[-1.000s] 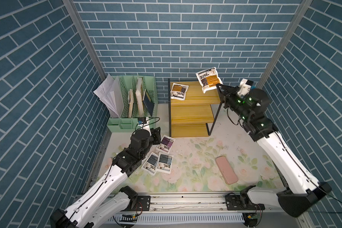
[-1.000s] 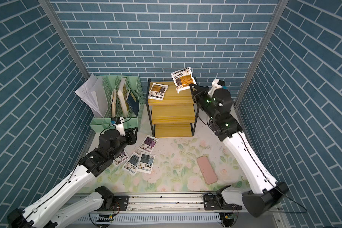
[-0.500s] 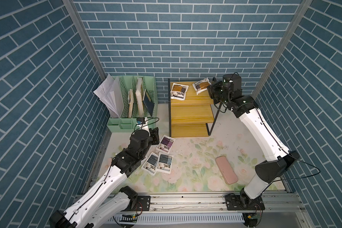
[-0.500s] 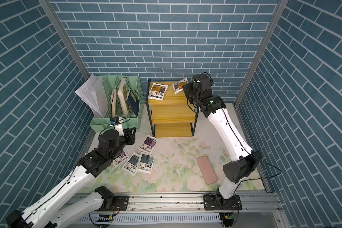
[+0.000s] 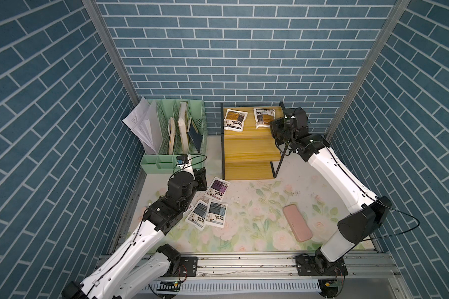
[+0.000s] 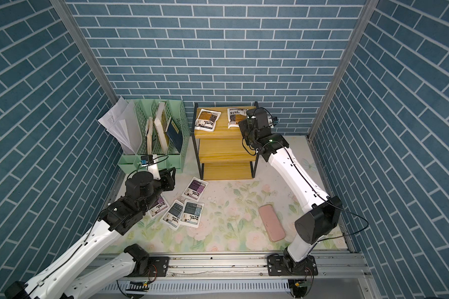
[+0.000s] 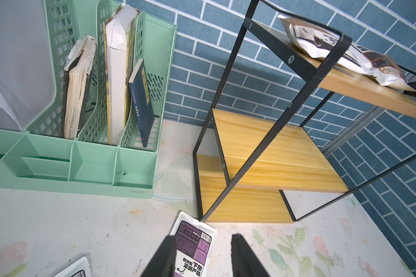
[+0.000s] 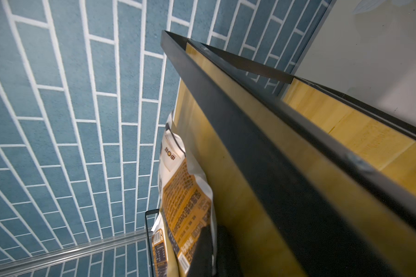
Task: Place the bagged coffee beans on the shelf by color
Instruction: Place the coffee beans on the shelf.
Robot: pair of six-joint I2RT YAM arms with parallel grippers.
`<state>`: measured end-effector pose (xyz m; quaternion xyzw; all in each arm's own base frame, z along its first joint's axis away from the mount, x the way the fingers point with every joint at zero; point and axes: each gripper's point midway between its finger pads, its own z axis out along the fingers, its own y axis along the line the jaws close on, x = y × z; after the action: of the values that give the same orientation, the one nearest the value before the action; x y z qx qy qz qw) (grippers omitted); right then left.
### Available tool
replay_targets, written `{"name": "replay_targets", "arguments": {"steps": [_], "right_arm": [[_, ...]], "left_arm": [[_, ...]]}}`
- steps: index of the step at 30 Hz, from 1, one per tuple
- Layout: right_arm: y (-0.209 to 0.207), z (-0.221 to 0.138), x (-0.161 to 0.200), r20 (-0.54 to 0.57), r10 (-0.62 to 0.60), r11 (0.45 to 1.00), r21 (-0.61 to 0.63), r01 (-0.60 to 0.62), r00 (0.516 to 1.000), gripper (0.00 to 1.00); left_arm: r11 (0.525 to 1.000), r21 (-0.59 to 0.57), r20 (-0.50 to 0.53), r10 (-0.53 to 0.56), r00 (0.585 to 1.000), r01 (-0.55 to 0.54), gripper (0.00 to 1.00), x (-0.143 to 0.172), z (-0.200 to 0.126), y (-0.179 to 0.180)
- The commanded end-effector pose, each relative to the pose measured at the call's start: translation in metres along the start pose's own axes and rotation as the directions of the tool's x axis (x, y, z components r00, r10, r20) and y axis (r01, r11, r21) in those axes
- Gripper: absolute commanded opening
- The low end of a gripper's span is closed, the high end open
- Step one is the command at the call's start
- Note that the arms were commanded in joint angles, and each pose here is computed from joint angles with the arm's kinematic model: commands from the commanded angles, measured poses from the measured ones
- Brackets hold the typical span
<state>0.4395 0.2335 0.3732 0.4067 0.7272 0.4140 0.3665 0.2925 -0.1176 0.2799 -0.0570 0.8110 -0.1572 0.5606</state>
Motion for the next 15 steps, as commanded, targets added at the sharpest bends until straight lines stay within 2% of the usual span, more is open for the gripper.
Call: {"name": "replay_targets", "arguments": {"steps": [1, 5, 7, 8, 10, 12, 14, 15], "right_arm": [[0.005, -0.012, -0.006, 0.039, 0.039, 0.999, -0.031, -0.037, 0.998, 0.17], [0.014, -0.020, -0.009, 0.048, 0.034, 0.998, -0.059, -0.031, 0.998, 0.41], [0.018, -0.025, -0.011, 0.052, 0.033, 0.997, -0.072, -0.029, 0.998, 0.43], [0.019, -0.027, -0.012, 0.053, 0.031, 0.997, -0.078, -0.027, 0.998, 0.49], [0.021, -0.032, -0.012, 0.050, 0.027, 0.997, -0.080, -0.023, 0.998, 0.52], [0.021, -0.040, -0.009, 0.027, 0.025, 0.996, -0.082, -0.023, 0.999, 0.60], [0.020, -0.053, -0.001, -0.012, 0.018, 0.995, -0.095, -0.019, 1.000, 0.65], [0.018, -0.065, 0.003, -0.029, 0.004, 0.994, -0.108, -0.007, 1.000, 0.71]], "left_arm": [[1.000, -0.016, 0.009, 0.007, 1.000, -0.007, 0.43, -0.006, -0.005, 0.004], [1.000, -0.017, 0.011, 0.008, 1.000, -0.008, 0.43, -0.007, -0.006, 0.004], [1.000, -0.019, 0.012, 0.010, 1.000, -0.010, 0.43, -0.007, -0.007, 0.005], [1.000, -0.019, 0.011, 0.010, 1.000, -0.010, 0.43, -0.007, -0.006, 0.005], [1.000, -0.018, 0.014, 0.009, 1.000, -0.008, 0.43, -0.008, -0.008, 0.005], [1.000, -0.018, 0.017, 0.008, 1.000, -0.008, 0.43, -0.009, -0.008, 0.005], [1.000, -0.021, 0.012, 0.008, 1.000, -0.008, 0.43, -0.007, -0.007, 0.005], [1.000, -0.026, 0.007, 0.010, 1.000, -0.010, 0.43, -0.005, -0.007, 0.007]]}}
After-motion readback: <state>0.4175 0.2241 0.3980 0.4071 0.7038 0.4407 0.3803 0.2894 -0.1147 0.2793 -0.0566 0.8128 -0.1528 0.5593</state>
